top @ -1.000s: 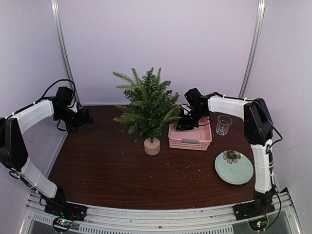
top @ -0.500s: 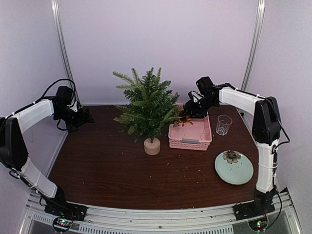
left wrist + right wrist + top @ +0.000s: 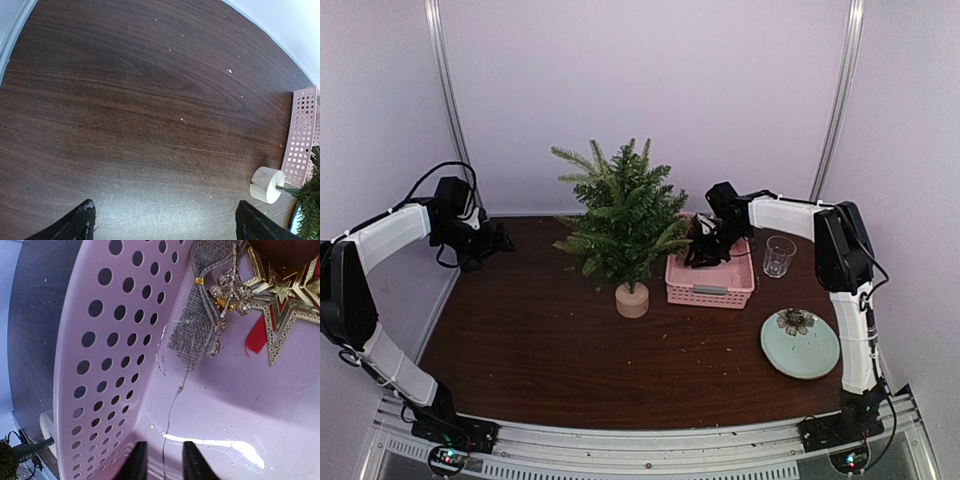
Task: Decorate the small christmas tree
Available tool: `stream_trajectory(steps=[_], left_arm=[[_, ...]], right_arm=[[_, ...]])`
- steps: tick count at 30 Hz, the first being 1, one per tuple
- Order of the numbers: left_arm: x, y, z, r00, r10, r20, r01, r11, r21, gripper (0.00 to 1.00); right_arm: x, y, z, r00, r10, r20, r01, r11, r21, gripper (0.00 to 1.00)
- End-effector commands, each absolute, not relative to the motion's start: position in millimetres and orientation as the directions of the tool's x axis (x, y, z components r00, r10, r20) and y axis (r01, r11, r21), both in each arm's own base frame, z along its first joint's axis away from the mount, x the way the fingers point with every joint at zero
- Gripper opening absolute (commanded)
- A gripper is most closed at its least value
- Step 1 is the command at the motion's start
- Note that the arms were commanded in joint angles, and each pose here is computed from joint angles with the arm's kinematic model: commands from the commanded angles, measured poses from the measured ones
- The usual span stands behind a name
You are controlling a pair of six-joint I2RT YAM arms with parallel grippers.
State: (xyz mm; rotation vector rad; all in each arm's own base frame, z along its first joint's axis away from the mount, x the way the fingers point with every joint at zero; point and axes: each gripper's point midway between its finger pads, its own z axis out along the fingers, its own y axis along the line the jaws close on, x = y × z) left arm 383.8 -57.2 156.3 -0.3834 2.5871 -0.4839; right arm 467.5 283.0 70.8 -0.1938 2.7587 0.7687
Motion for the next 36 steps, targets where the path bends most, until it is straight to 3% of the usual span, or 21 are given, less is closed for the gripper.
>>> stream_trajectory(steps=[1,4,22,36], left_arm=[[391,-59,168,-0.835,-0.335,-0.438,-0.138,0.896,-0.422,0.98],[393,-60,172,-0.83,-0.336,-0.445,-0.132,0.893,-0.43,0.97],[403,-61,234,-0.729,-0.348,-0.59,-0.049,0.885,-0.462,0.97],[388,-72,306,-0.62,-0.314,-0.719,0.111,0.872,-0.477,0.98]], right_arm=[[468,289,79,-0.949,-0.066,-0.308,-0.223,0.831,0.51,0.13],[468,283,98,-0.938,-0.066,-0.34,-0.241,0.831,0.501,0.0],[427,222,310,-0.752,-0.051,-0.657,-0.427,0.796,0.428,0.0],[358,204,500,-0.442,0.056,-0.895,-0.604,0.719,0.344,0.0]])
